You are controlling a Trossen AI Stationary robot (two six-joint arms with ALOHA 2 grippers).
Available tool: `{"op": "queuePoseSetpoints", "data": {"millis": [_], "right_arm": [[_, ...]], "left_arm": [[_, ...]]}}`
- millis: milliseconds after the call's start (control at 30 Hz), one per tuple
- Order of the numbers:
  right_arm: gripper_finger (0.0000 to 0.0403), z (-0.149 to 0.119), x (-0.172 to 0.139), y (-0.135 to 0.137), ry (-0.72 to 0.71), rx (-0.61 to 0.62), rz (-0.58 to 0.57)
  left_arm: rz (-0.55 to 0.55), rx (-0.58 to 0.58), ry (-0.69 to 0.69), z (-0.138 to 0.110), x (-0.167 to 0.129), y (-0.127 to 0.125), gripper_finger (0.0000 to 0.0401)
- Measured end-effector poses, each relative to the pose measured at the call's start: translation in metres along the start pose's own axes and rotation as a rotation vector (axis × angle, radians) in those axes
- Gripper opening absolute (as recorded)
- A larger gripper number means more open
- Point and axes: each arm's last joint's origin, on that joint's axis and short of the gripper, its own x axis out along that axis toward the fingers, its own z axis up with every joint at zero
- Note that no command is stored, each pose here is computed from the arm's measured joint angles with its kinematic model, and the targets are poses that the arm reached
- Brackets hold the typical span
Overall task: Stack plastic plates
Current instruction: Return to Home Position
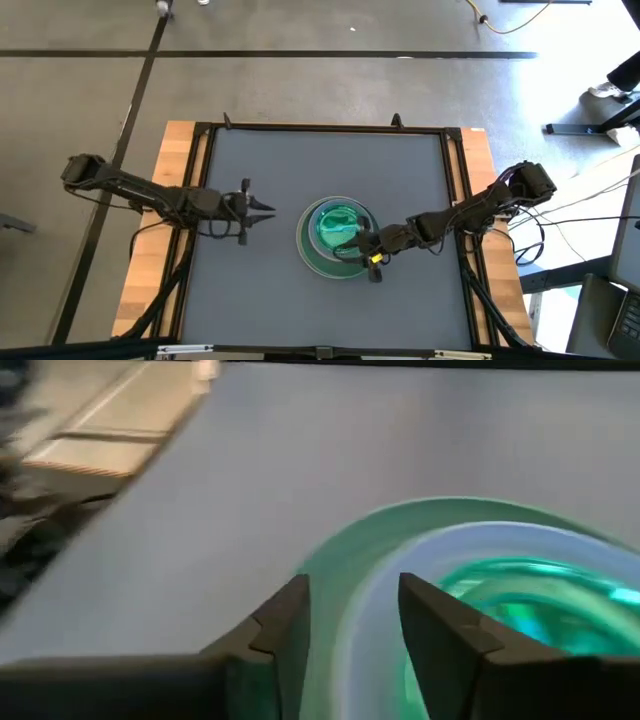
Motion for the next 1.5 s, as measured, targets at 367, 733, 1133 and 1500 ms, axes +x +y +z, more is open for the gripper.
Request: {"op": "queuePoseSetpoints", "data": {"millis": [367, 733, 1133, 1500], "right_arm": [[0.0063, -0.005, -0.001, 0.003, -0.001, -0.041, 0.119], [0.0003, -0.013, -0.038, -0.009, -0.12, -0.012, 0.125], [0.0002, -0.041, -0.082, -0.07, -0.271, 0.103, -0.052], [0.0002, -0.077, -0.121, -0.084, -0.375, 0.215, -0.178]], "left_arm": [[0.057, -0.149, -0.192, -0.018, -0.028, 0.02, 0.0037], [0.082, -0.157, -0.216, -0.017, -0.036, 0.025, 0.0003], [0.139, -0.177, -0.289, -0.022, -0.039, 0.031, 0.0002], [0.157, -0.18, -0.282, -0.023, -0.039, 0.032, 0.0002]]}}
